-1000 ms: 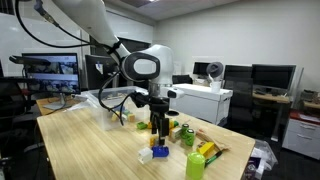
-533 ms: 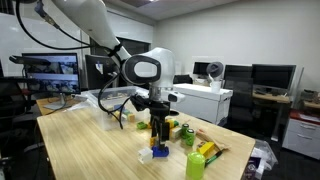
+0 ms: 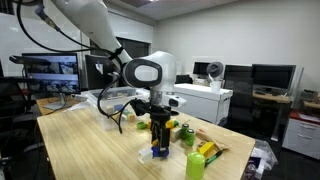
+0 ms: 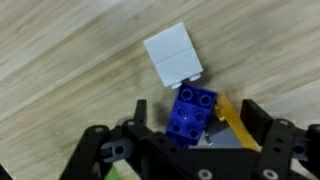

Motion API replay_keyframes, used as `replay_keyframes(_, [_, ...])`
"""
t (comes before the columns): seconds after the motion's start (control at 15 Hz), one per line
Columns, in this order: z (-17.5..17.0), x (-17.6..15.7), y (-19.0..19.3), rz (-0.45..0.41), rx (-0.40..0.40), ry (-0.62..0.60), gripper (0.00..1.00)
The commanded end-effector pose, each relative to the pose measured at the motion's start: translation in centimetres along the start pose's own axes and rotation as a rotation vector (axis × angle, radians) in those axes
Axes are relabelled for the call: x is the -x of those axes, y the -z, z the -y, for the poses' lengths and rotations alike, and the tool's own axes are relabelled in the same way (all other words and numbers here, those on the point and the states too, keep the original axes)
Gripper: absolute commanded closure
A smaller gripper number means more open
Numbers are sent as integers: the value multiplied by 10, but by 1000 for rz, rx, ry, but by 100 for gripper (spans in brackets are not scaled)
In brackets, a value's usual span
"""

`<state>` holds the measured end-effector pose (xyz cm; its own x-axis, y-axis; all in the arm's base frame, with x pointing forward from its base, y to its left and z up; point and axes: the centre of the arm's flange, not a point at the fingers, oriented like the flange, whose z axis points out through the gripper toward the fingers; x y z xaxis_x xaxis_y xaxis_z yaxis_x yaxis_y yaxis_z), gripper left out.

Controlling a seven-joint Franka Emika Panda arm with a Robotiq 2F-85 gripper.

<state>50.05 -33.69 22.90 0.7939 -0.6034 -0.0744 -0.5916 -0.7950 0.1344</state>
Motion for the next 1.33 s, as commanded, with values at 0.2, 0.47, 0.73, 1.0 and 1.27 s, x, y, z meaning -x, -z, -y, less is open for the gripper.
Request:
replay_keyframes(0.2, [2,12,-7,4,-39,1,46])
replay_keyframes(0.47, [3,13,-12,11,-44,-2,77])
replay_keyframes(0.73, [6,10,-5,-4,-44,-3,88])
replay_keyframes(1.0, [18,10,22,-33,-50,16,88])
replay_keyframes(1.27, [48,19,78,-89,-87,59,88])
